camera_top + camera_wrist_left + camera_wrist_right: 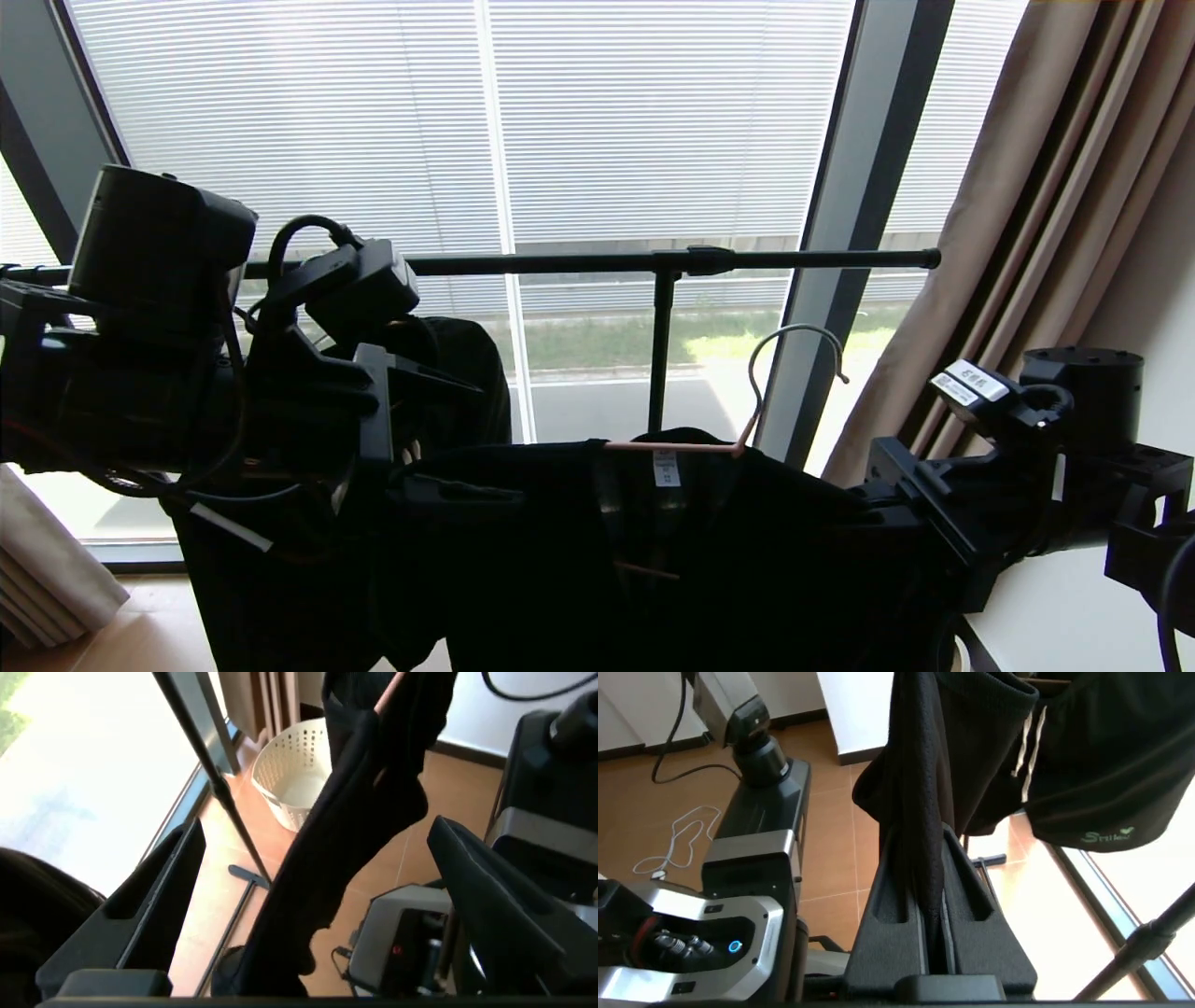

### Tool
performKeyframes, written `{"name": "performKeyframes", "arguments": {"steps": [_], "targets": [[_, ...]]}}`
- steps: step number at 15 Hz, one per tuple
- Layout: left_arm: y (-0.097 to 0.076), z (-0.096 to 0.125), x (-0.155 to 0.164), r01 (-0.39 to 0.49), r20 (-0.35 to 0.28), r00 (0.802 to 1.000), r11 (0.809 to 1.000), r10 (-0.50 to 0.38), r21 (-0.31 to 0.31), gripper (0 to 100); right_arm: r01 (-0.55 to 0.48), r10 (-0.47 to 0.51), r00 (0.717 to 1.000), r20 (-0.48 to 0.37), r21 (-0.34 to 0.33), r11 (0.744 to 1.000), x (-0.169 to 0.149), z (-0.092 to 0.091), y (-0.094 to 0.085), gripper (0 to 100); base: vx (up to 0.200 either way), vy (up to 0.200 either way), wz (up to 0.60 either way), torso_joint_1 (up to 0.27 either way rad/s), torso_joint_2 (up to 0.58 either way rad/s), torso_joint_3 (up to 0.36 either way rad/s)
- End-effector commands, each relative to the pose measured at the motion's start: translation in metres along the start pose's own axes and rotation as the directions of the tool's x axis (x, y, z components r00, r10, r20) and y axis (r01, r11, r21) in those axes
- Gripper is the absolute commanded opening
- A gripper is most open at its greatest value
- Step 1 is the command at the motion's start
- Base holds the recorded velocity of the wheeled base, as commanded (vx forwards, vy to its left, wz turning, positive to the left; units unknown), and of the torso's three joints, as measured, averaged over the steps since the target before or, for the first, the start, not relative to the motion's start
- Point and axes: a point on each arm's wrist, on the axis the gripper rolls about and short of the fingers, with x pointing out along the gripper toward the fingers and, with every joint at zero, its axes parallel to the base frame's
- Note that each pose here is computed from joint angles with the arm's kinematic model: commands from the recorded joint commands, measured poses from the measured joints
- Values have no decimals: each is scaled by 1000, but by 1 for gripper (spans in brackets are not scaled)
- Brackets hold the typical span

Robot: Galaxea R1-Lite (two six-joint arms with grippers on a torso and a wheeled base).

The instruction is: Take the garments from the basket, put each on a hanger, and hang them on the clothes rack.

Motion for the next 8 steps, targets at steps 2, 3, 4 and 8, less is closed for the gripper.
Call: {"name": "performKeyframes", "arguments": {"steps": [2, 3, 4, 8], "targets": [[2, -5, 14, 62, -11, 998, 998, -62, -14, 100, -4, 4, 1000, 5, -15, 1000, -1, 3, 4, 0, 0, 0, 0, 0, 0, 0], [3, -7, 17, 67, -19, 998, 998, -68, -20, 100, -5, 5, 1000, 5, -17, 1000, -1, 4, 4, 0, 0, 0, 0, 0, 0, 0], [4, -7, 18, 69, -23, 997, 997, -69, -23, 100, -5, 5, 1000, 5, -17, 1000, -1, 4, 4, 0, 0, 0, 0, 0, 0, 0], [2, -9, 25, 92, -32, 995, 996, -92, -24, 100, -32, 32, 999, -7, -11, 999, 8, 2, 8, 0, 0, 0, 0, 0, 0, 0]]}}
